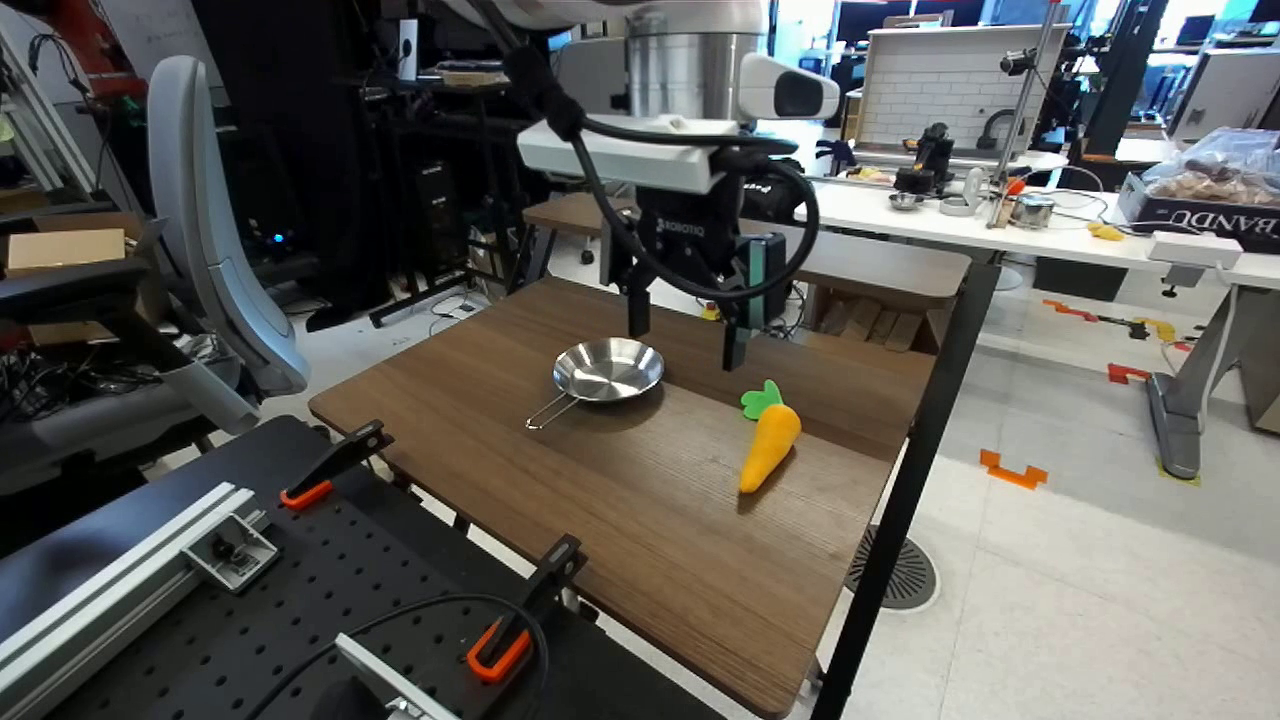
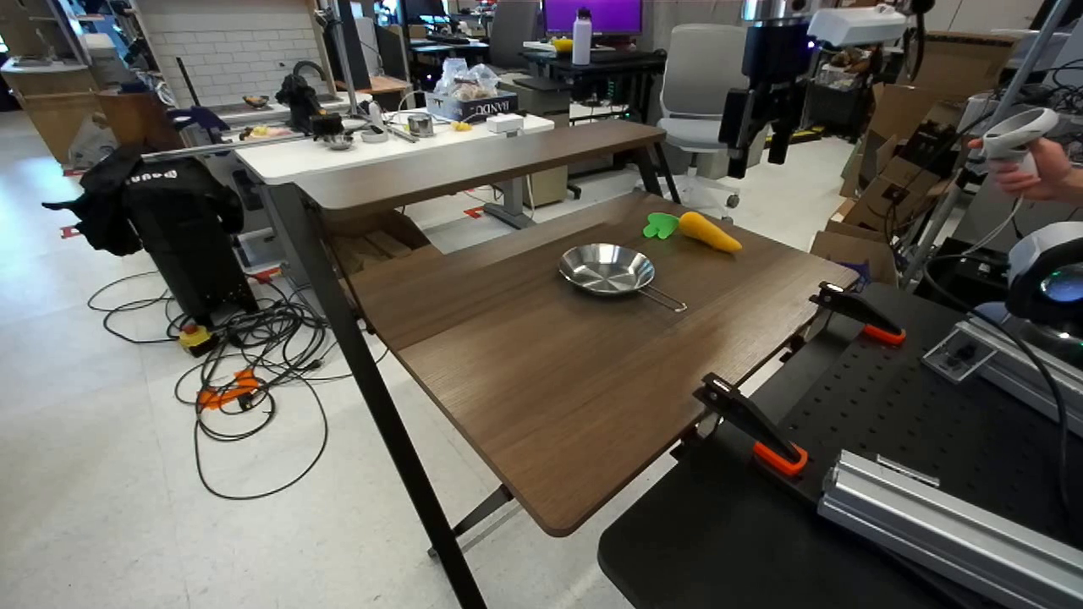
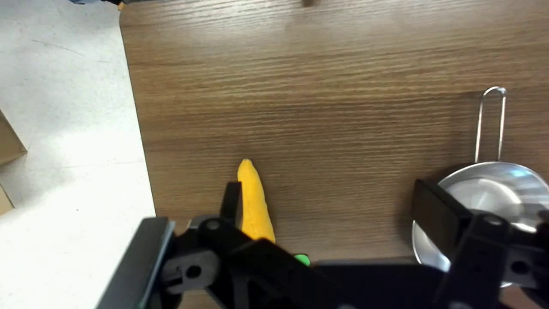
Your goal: Put the carrot toy on the silver pan
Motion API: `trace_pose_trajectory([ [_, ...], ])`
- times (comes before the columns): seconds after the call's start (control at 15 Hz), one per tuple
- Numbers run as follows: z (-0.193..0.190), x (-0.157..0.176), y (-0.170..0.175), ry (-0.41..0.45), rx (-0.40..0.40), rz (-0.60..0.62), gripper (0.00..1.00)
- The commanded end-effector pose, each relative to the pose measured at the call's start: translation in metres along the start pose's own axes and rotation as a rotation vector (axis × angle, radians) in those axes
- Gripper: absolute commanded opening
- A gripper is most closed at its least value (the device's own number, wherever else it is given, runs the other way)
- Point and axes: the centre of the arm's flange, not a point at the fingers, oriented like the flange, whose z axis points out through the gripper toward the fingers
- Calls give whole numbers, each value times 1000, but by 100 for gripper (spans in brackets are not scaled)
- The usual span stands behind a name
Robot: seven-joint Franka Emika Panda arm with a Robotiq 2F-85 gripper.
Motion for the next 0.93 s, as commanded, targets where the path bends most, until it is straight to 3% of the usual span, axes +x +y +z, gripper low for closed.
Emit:
trace_pose_trajectory([
  [0.0,18,41,15,20,-1,-39,100],
  [0.87,87,93,20,22,-18,-89,100],
])
